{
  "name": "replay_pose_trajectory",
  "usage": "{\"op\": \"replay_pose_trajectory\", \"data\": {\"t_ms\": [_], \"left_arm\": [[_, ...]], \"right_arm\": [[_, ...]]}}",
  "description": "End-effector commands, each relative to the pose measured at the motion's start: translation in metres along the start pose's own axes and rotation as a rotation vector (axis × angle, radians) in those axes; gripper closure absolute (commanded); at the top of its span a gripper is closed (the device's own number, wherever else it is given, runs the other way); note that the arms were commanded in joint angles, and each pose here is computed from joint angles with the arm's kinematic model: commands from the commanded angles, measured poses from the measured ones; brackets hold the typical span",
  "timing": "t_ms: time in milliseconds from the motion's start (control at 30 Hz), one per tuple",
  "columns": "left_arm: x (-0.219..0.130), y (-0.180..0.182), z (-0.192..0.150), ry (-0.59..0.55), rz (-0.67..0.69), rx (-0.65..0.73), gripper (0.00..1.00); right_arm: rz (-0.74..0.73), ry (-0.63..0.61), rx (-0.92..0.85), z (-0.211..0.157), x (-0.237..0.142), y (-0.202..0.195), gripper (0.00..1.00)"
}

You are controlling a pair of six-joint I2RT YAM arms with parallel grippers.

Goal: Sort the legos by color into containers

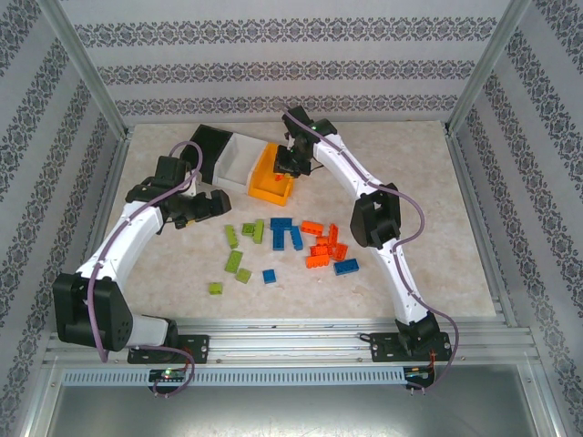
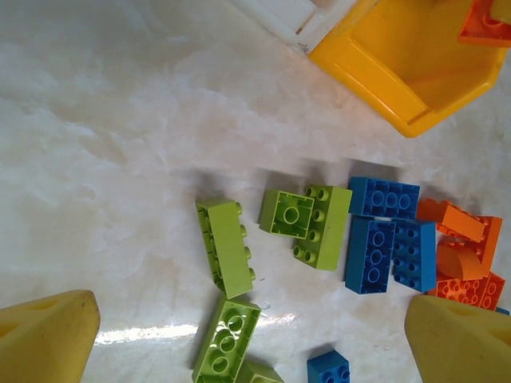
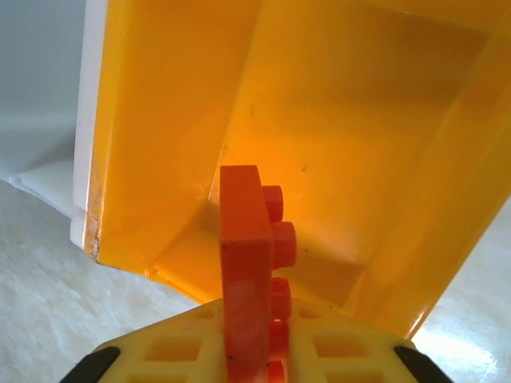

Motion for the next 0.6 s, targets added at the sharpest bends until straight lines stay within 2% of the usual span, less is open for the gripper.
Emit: {"op": "replay_pose_trajectory", "data": {"t_ms": [0, 367, 567], "left_arm": [[-0.006, -0.002, 0.012, -0.023, -0.019, 0.021, 0.01], [-0.005, -0.001, 0.015, -0.021, -0.038, 0.021, 0.01], [-0.002, -0.005, 0.020, -0.029, -0.069, 0.010, 0.01]], "right_arm": [[-0.008, 0.000, 0.019, 0.002, -0.002, -0.002, 0.73], [-0.004, -0.018, 0.020, 0.000, -0.012, 0.004, 0.65], [0.004, -0.043, 0.003, -0.001, -0.034, 0.011, 0.57]]}}
Point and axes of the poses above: each hand's point on the last joint's axis, 136 mm out from that joint toward the fingers, its own x axis out along the fingers, its own y axis along the line the jaws close on, z = x × y, the point moved 1 cm from there along -x, back along the fingers, and after that the axes turned 12 degrees about x, right-handed, at the moved point
